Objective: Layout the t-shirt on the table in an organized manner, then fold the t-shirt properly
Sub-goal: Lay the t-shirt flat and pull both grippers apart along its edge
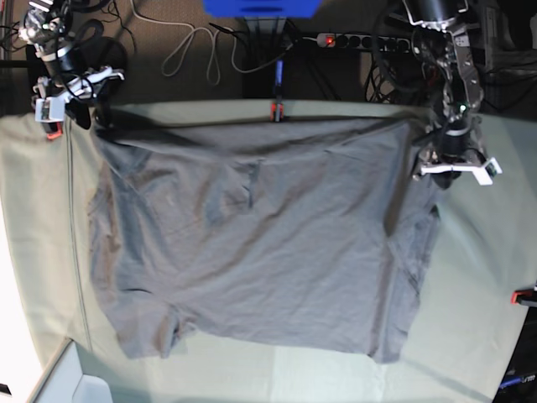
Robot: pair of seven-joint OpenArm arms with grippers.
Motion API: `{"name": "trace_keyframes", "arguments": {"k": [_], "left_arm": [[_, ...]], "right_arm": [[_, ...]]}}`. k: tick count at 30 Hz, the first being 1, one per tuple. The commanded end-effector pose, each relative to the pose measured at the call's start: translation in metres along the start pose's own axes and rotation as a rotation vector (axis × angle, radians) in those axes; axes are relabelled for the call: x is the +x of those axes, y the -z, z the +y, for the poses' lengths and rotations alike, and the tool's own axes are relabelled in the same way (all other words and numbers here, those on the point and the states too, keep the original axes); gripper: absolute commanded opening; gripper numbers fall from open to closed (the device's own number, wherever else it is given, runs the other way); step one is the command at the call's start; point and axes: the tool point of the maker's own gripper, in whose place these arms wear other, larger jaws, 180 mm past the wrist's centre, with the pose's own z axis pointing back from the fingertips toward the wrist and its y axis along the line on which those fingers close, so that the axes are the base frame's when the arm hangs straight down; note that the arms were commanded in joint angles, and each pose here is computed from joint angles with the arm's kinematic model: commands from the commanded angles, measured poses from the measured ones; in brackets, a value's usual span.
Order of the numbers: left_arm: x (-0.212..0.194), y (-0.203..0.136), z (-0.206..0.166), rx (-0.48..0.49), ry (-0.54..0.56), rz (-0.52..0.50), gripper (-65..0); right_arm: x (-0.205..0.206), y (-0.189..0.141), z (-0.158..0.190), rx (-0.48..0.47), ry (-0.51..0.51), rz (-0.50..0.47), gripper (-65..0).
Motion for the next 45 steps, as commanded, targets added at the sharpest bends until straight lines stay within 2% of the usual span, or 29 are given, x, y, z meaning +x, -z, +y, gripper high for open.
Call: {"name": "trace_keyframes", "arguments": {"k": [1, 2, 3, 8, 14, 19, 25, 40, 45], "left_arm": [[0.018, 0.001, -0.006, -0.017, 0.001, -0.055, -58.9], [0.018, 0.001, -0.005, -0.016, 0.000, -0.055, -63.7], [0.019, 0.001, 0.000, -0.002, -0.005, -0.060, -65.0], [0.032, -0.009, 0.021, 0.051, -0.056, -0.107, -65.0], [0.057, -0.051, 0.052, 0.096, -0.148, -0.208, -65.0], [0.052, -0.071, 0.062, 0.089, -0.198, -0.203, -65.0], [0.043, -0.073, 0.068, 0.100, -0.216, -0.180, -65.0], [0.045, -0.070, 0.063, 0.088, -0.222, -0.185, -65.0], [0.046, -0.071, 0.063, 0.087, -0.223, -0.188, -65.0]], "right_arm": [[0.012, -0.002, -0.002, 0.005, -0.011, -0.041, -39.9], [0.012, -0.001, -0.002, 0.005, -0.011, -0.043, -39.9], [0.012, -0.001, -0.002, 0.005, -0.011, -0.043, -39.9], [0.014, 0.000, -0.002, 0.006, -0.013, -0.047, -39.9], [0.014, 0.000, -0.002, 0.006, -0.013, -0.047, -39.9], [0.015, 0.000, -0.002, 0.006, -0.012, -0.049, -39.9], [0.017, 0.000, -0.003, 0.001, -0.008, -0.056, -39.9], [0.010, -0.034, -0.054, -0.154, 0.005, -0.044, -39.5], [0.025, -0.050, -0.078, -0.238, 0.005, -0.094, -39.4]]}}
